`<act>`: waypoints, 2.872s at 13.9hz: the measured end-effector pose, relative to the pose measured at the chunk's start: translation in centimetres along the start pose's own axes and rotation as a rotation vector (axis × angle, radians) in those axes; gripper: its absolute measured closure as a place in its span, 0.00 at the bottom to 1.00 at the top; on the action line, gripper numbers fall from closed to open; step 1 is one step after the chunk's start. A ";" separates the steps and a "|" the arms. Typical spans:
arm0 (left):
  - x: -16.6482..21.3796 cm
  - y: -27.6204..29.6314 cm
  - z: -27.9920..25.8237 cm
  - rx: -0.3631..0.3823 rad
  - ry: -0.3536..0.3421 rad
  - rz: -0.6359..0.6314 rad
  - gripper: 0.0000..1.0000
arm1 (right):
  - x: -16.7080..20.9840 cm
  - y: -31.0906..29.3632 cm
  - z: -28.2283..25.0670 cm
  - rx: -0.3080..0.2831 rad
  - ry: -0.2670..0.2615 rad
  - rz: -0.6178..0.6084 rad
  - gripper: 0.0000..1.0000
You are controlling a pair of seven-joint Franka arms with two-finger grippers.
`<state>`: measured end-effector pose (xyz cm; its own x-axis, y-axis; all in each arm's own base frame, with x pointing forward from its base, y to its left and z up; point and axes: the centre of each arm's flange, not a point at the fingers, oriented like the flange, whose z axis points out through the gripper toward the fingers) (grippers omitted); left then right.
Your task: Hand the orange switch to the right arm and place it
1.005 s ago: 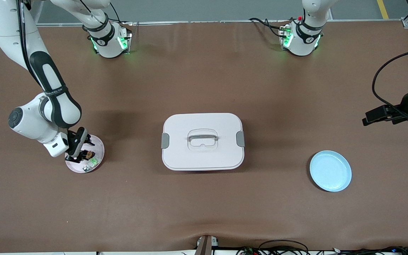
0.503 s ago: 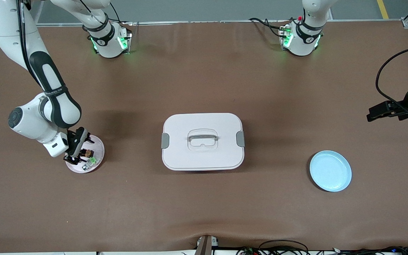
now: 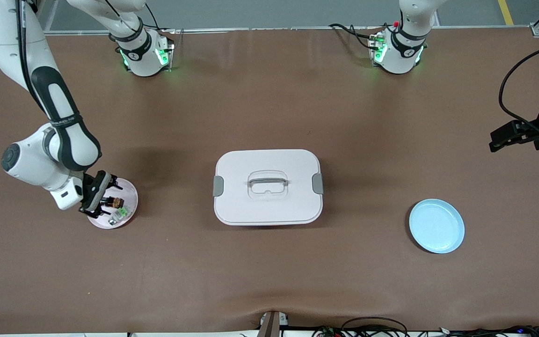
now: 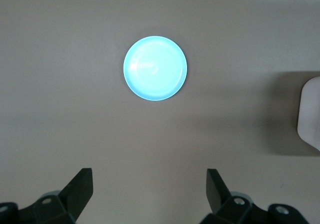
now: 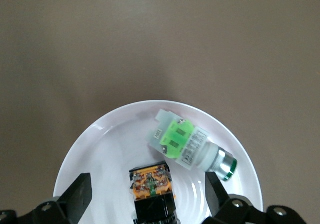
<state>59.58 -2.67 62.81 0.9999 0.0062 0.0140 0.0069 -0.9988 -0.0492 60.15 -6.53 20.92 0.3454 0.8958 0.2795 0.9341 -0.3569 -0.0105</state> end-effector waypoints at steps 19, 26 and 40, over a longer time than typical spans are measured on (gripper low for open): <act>-7.5 3.4 -2.6 -0.001 -0.060 -0.007 0.00 | 6.4 4.8 -21.1 -0.031 -0.182 0.936 0.00; -10.2 3.3 -4.2 -0.003 -0.039 -0.013 0.00 | 6.9 5.4 -30.7 -0.096 -0.194 1.168 0.00; -11.1 2.3 -5.1 -0.012 -0.039 0.029 0.00 | 9.4 1.2 -39.9 -0.166 -0.245 1.208 0.00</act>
<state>48.45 -5.26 67.61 0.9994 -0.0208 -0.0266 -0.0218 -0.9991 -0.0373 60.88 -9.10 61.87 0.9999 -0.0097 -0.0113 -0.0098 -0.9999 -0.0092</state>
